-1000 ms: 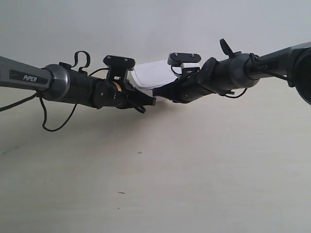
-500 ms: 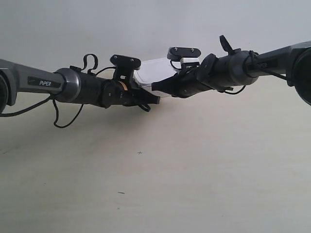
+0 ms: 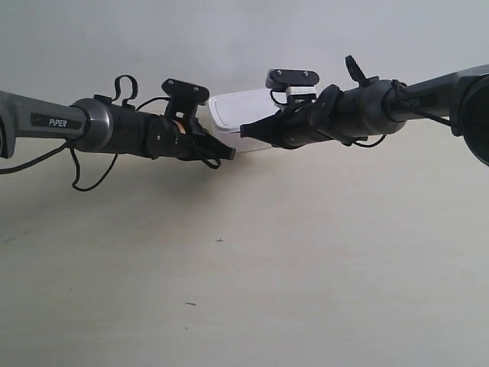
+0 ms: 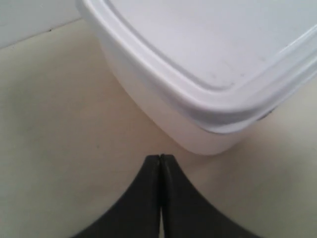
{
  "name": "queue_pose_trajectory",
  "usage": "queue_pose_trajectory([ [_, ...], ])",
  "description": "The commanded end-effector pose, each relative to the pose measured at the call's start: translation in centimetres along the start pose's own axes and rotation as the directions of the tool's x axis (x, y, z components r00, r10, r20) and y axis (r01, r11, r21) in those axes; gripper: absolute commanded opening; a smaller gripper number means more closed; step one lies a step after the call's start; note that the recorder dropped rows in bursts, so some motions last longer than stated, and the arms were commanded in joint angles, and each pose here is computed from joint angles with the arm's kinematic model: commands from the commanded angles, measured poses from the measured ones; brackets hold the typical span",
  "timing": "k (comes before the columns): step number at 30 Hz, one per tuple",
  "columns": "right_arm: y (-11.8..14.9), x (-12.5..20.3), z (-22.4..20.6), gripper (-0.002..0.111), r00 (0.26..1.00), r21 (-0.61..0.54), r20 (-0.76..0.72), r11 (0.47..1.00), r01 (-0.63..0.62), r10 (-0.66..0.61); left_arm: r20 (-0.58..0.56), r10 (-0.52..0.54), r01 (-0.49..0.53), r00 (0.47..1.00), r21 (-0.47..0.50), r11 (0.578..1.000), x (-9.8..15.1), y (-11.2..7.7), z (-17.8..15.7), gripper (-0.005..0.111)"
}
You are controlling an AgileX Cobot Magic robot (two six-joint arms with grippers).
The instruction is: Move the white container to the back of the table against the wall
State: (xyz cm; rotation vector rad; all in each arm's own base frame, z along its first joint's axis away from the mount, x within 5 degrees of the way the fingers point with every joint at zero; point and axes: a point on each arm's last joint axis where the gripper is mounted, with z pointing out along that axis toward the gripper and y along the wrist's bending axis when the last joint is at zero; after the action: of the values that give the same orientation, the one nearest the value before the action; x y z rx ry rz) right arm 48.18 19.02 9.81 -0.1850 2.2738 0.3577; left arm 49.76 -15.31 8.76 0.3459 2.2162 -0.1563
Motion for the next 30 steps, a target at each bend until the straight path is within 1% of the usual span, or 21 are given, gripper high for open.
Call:
queue_pose_trajectory([
  [1,-0.3,-0.4,-0.1,0.000,1.000,0.010,0.023,1.000,0.014,-0.014,0.014,0.046,-0.046,0.999,-0.002,0.999,-0.5,0.1,-0.1,0.000],
  [5,-0.3,-0.6,-0.1,0.000,0.999,0.018,0.039,1.000,0.014,-0.015,0.004,0.102,-0.102,0.995,-0.003,0.995,-0.4,0.2,-0.1,0.000],
  [12,0.1,-1.0,1.2,0.000,1.000,-0.020,0.020,1.000,0.012,-0.012,-0.002,0.100,-0.100,0.995,-0.014,0.995,-0.3,1.0,-0.1,0.000],
  [16,0.2,-1.4,2.3,0.000,0.999,-0.032,0.036,0.999,-0.010,0.011,-0.004,0.097,-0.097,0.995,-0.017,0.995,-0.3,1.2,-0.1,0.000],
  [21,0.3,-1.5,3.1,0.000,0.999,-0.044,0.034,0.999,-0.007,0.009,0.010,0.118,-0.118,0.993,-0.020,0.993,-0.4,1.2,-0.1,0.000],
  [26,0.3,-1.7,3.1,0.000,0.997,-0.041,0.045,0.997,0.058,-0.056,0.028,0.118,-0.118,0.993,-0.024,0.993,-0.6,1.3,-0.1,0.000],
  [30,0.3,-1.7,3.1,0.000,0.995,-0.037,0.052,0.996,0.086,-0.084,0.037,0.119,-0.118,0.992,-0.026,0.993,-0.7,1.3,-0.1,0.000],
])
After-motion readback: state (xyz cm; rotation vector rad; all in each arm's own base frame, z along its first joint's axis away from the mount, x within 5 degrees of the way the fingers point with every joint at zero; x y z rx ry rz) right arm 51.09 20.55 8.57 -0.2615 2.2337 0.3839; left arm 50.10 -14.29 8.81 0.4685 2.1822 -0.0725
